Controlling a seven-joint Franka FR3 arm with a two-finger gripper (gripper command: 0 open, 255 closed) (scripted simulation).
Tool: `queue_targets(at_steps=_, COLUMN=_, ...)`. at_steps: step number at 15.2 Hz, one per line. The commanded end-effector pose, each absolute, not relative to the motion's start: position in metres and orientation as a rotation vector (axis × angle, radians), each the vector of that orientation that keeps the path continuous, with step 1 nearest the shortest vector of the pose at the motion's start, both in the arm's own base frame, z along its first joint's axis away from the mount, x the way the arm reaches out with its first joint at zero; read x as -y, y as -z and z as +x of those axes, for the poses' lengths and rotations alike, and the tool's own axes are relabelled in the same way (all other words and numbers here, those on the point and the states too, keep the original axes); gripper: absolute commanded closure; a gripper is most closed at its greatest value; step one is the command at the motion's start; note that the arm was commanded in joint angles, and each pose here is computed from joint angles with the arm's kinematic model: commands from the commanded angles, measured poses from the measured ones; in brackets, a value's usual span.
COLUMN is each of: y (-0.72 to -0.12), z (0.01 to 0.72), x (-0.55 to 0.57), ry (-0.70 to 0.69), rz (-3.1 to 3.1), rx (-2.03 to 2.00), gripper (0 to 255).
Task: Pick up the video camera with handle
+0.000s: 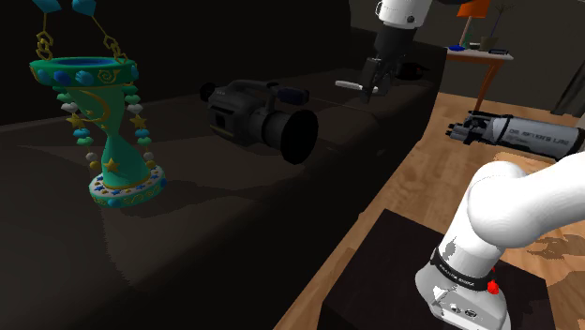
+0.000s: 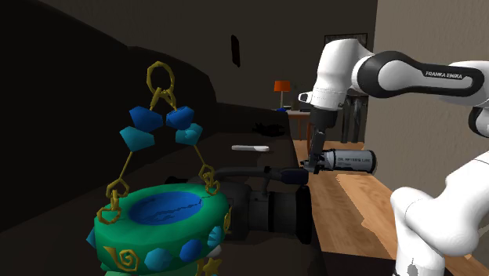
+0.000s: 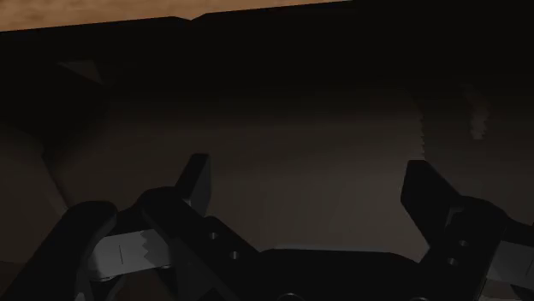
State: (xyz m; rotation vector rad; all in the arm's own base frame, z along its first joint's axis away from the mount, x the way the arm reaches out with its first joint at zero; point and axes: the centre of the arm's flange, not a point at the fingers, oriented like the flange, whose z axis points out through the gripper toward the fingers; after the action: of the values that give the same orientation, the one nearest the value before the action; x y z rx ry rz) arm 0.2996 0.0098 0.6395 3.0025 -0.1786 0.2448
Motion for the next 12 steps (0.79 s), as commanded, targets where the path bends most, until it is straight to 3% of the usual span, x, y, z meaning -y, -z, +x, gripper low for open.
queue_targets(at_steps=1, y=-0.639, z=0.300, x=-0.010, ry=-0.245, rz=3.003, rx=0.179, gripper=0)
queue_targets(at_steps=12, y=-0.671, z=0.401, x=-0.111, ry=-0.111, rz=3.071, rx=0.096, gripper=0)
